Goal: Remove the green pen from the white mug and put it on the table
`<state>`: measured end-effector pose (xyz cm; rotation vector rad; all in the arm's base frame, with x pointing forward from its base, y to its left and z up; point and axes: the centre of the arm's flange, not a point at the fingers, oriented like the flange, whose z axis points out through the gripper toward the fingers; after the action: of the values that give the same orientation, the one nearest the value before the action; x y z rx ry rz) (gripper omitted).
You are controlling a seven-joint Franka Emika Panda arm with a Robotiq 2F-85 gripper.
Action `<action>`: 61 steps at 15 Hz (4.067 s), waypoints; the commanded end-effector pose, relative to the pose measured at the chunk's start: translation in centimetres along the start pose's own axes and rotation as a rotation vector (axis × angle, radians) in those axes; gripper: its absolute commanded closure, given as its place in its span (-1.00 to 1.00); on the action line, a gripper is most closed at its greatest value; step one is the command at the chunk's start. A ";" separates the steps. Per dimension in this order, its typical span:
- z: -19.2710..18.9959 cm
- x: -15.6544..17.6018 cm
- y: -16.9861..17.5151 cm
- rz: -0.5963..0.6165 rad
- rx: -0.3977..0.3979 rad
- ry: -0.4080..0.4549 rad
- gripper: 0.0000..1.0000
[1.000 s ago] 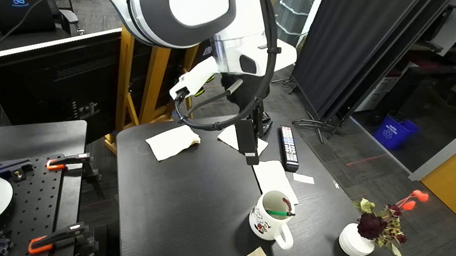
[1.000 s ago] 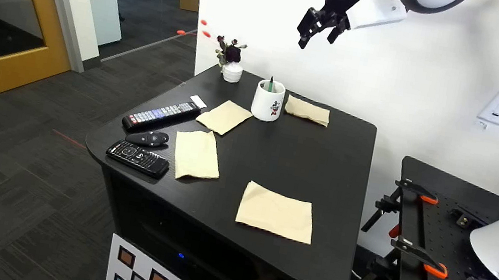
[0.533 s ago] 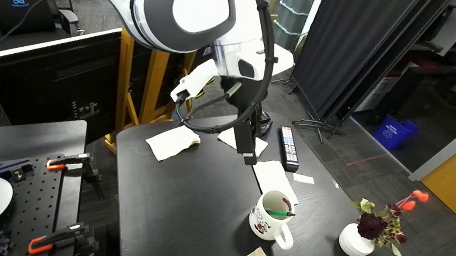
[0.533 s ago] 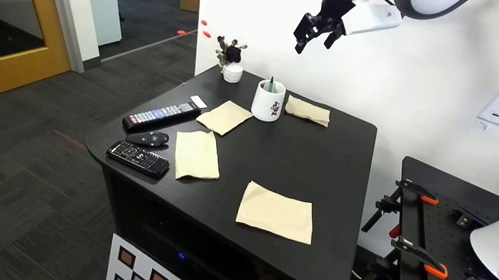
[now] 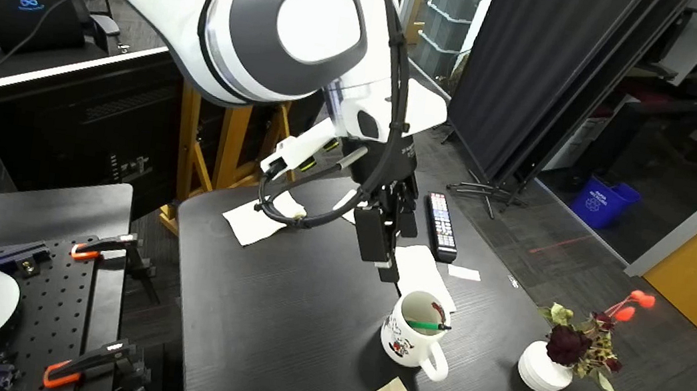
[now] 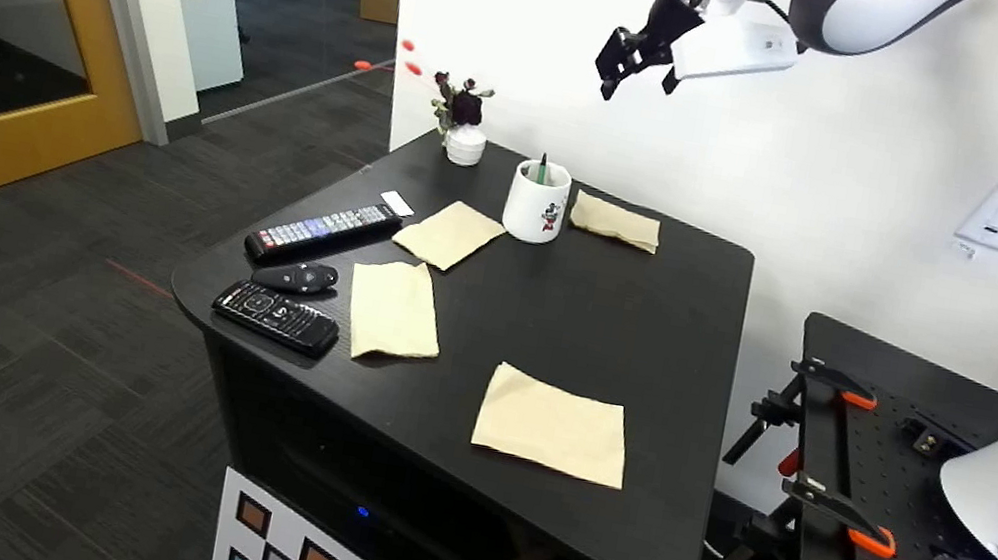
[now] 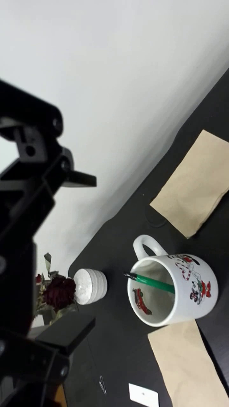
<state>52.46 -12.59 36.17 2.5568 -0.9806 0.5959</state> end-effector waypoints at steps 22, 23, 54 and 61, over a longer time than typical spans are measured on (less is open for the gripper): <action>14.9 0.2 -6.1 0.233 0.147 -0.060 -0.13; 14.9 0.3 -6.2 0.234 0.150 -0.064 -0.10; 19.9 1.7 -5.2 0.212 0.141 -0.146 0.69; 19.1 2.6 -6.3 0.200 0.135 -0.109 0.94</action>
<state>62.44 -18.37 19.20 2.6596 -1.3222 0.5468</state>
